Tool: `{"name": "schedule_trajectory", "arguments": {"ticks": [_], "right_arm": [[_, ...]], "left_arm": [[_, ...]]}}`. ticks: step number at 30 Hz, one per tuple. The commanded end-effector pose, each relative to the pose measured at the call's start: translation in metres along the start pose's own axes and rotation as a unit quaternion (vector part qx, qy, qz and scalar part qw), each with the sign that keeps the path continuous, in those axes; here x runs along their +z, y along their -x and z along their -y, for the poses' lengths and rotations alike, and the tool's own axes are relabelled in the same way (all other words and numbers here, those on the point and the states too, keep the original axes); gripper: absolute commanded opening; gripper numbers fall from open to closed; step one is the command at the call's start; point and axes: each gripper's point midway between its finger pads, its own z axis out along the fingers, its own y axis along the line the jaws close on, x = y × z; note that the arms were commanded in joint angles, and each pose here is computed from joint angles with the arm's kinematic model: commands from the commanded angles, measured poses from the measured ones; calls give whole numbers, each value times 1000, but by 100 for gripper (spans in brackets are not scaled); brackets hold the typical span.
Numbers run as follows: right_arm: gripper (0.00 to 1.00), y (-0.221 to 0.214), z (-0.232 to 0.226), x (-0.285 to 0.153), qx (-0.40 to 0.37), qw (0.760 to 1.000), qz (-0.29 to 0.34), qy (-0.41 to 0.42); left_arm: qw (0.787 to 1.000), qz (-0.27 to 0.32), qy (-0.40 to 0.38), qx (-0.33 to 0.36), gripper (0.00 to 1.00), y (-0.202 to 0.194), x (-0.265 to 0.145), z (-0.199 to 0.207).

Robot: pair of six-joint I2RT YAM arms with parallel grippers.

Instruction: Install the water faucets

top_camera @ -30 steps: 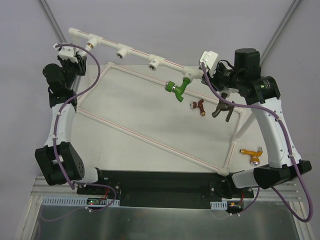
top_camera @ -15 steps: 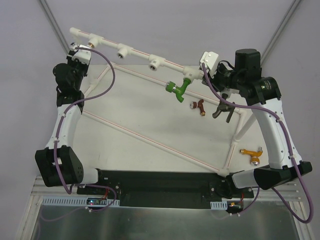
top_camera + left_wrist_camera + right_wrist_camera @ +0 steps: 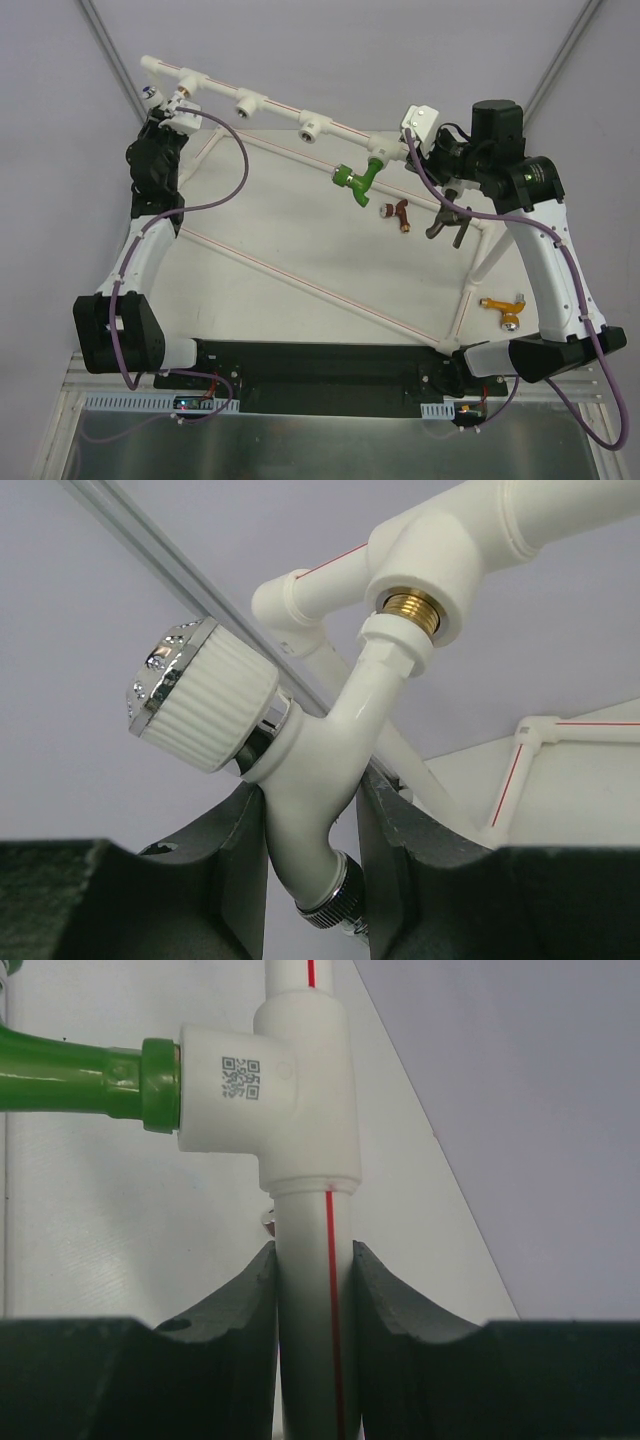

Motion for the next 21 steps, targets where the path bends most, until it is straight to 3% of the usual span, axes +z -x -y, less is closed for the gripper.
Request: {"name": "schedule_trajectory", "arguments": {"ticks": [1, 2, 5, 21], "right_arm": [[2, 24, -8, -7, -7, 999, 43, 8], [2, 24, -8, -7, -7, 999, 43, 7], [2, 25, -9, -7, -8, 999, 44, 8], [2, 21, -8, -6, -8, 999, 37, 5]], "left_arm": [[986, 52, -139, 80, 0, 11, -6, 85], [986, 52, -138, 80, 1, 11, -6, 84], [988, 56, -130, 64, 19, 16, -6, 81], [989, 78, -96, -85, 63, 36, -11, 54]]}}
